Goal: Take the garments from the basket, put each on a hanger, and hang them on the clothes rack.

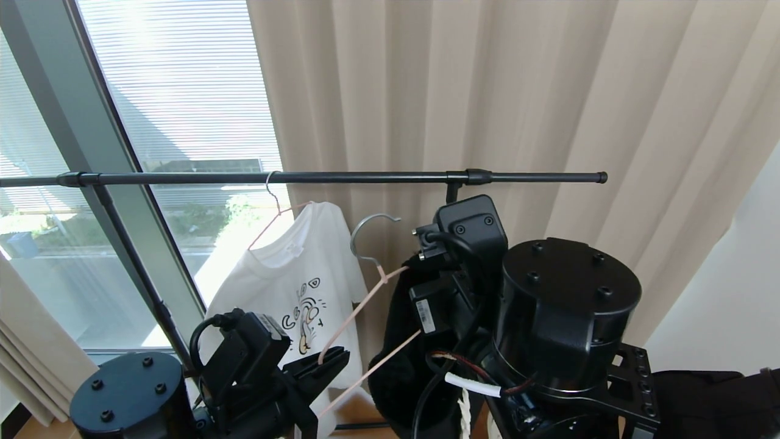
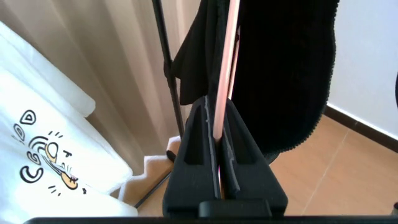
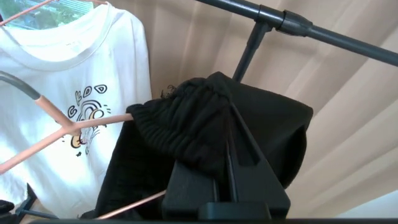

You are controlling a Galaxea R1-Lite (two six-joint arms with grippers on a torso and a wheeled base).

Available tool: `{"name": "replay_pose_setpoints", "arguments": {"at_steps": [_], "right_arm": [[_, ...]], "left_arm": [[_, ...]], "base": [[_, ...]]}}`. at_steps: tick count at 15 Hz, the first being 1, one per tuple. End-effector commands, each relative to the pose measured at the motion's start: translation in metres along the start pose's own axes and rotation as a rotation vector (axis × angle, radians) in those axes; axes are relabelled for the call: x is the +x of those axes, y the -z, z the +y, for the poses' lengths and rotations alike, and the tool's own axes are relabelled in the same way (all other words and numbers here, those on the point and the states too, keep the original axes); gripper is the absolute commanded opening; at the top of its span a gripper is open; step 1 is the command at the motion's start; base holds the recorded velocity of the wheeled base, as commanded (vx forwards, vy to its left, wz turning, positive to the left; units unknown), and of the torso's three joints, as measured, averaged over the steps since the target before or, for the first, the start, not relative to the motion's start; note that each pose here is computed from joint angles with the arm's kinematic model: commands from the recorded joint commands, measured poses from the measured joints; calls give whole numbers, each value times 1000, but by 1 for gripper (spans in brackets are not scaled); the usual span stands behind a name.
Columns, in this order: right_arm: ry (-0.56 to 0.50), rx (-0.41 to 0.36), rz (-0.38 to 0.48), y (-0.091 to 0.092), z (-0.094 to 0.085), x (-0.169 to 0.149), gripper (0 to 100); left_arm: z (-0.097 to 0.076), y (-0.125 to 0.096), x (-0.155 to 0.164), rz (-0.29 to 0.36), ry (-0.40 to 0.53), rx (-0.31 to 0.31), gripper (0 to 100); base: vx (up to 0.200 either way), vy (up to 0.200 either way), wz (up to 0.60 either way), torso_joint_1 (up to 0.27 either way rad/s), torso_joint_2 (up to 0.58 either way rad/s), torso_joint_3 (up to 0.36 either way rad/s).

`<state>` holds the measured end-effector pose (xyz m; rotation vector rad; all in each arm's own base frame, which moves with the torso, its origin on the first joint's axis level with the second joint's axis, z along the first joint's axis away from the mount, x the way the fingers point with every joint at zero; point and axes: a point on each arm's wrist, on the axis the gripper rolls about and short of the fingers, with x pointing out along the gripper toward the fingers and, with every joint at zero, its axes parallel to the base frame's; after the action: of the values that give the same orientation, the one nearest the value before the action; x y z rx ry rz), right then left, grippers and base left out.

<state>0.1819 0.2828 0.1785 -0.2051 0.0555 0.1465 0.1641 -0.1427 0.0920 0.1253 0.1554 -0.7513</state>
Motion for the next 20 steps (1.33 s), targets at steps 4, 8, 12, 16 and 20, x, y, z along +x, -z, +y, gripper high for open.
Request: {"name": "replay_pose_setpoints", "arguments": {"at_steps": [4, 8, 12, 16, 20], "right_arm": [[5, 20, -14, -5, 4, 6, 0], [-29, 41, -15, -3, 15, -2, 0], [-39, 60, -25, -6, 15, -8, 0], [-36, 95, -55, -13, 11, -12, 0], [-31, 98, -60, -16, 5, -14, 100]], "left_arm": [[0, 3, 2, 10, 2, 5, 0], [-1, 6, 4, 7, 3, 9, 0], [-1, 7, 6, 3, -7, 8, 0], [-1, 10, 7, 20, -9, 9, 0], [-1, 10, 7, 17, -9, 7, 0]], "base": [[0, 0, 0, 0, 0, 0], [0, 0, 0, 0, 0, 0], [0, 0, 0, 0, 0, 0], [0, 0, 0, 0, 0, 0], [0, 0, 0, 0, 0, 0]]}}
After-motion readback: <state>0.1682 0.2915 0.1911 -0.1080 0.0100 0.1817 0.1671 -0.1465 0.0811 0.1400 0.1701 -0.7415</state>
